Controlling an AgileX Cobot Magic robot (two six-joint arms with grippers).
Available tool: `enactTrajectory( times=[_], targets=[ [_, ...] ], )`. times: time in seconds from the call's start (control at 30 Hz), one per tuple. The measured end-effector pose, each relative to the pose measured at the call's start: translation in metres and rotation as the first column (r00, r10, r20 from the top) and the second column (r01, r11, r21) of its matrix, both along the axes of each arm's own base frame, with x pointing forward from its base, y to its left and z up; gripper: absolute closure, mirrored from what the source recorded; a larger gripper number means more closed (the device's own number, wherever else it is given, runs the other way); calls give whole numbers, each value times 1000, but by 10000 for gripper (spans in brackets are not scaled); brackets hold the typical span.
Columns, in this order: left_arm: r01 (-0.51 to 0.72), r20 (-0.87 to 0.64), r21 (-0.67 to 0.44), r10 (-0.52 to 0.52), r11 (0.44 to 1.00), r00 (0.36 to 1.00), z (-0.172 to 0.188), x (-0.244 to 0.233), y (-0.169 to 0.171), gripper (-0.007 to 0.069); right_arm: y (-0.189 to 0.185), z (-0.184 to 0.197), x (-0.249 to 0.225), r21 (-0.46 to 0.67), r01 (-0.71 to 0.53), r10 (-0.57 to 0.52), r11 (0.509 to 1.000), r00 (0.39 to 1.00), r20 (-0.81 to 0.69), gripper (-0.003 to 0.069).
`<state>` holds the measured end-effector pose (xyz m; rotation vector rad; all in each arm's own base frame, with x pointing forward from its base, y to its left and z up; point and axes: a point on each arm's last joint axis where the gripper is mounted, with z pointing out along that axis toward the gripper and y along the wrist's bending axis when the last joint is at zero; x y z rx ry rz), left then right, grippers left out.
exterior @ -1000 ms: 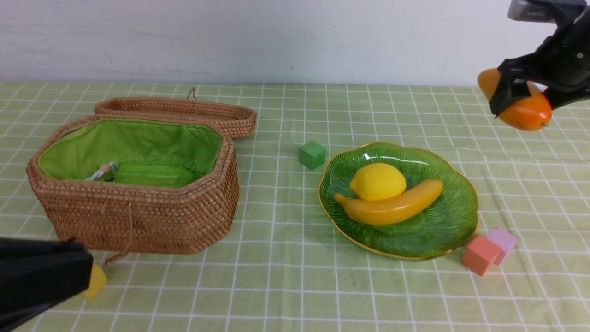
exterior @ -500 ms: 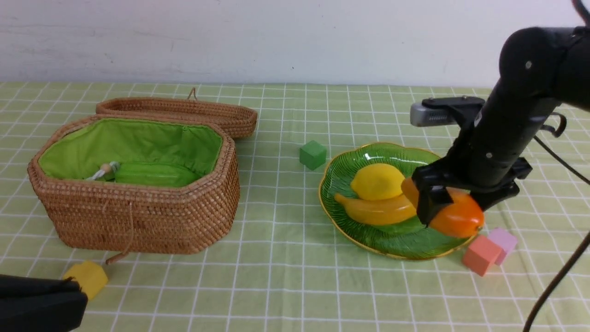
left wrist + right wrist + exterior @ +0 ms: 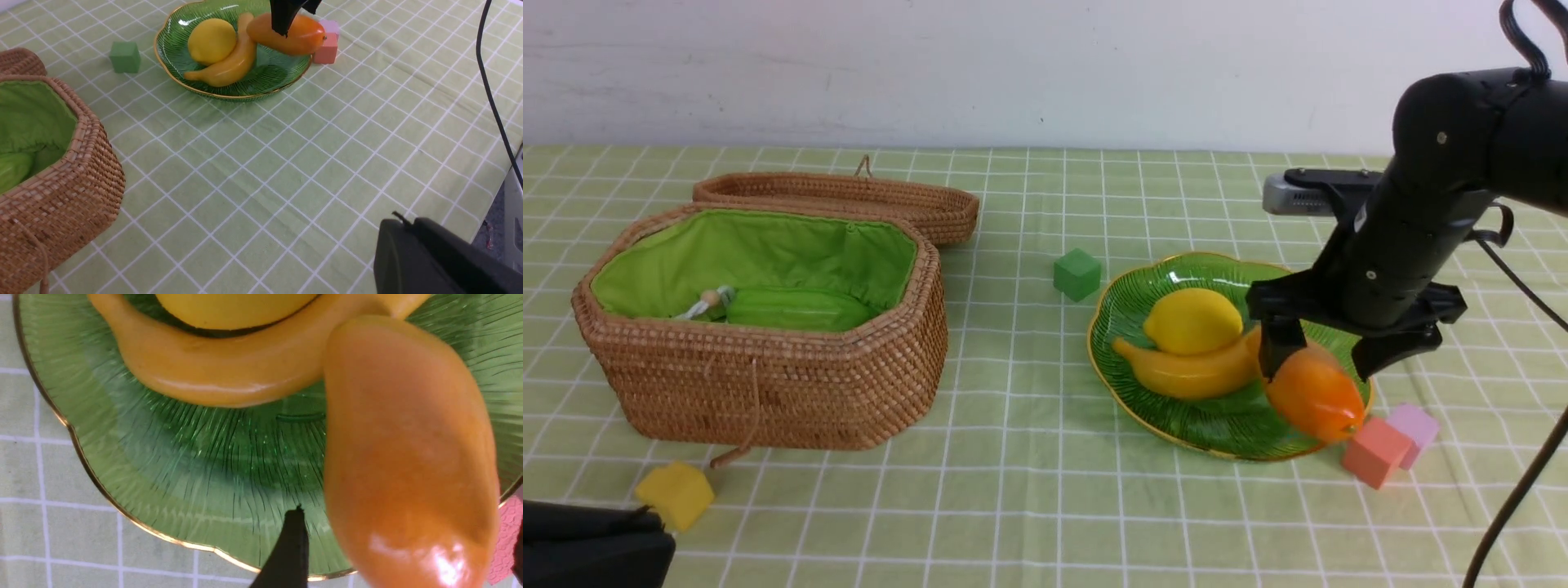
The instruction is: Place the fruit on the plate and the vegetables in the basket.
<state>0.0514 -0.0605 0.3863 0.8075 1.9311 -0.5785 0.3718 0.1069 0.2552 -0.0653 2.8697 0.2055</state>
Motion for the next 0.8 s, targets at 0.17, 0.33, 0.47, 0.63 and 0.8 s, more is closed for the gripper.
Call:
enactTrajectory(
  times=[0.17,0.33,0.47,0.63,0.8],
  targets=[
    [0,0,0,0,1000,1000,0,0,0,606,0,19,-1,4,-4,4,1000,1000,10,39],
    [-10,35,-17,11,1000,999,3,1,1,607,-3,50,-12,3,-19,19,1000,1000,6,148],
    [-19,103,-75,27,997,994,8,-5,8,607,-9,89,-35,9,-50,49,999,995,88,295],
    [-42,196,-239,90,970,976,-8,-25,29,607,-23,118,-87,18,-57,54,998,986,157,510],
    [-60,216,-402,158,914,963,-41,-36,42,607,-41,129,-156,38,-60,51,997,977,206,631]
  ],
)
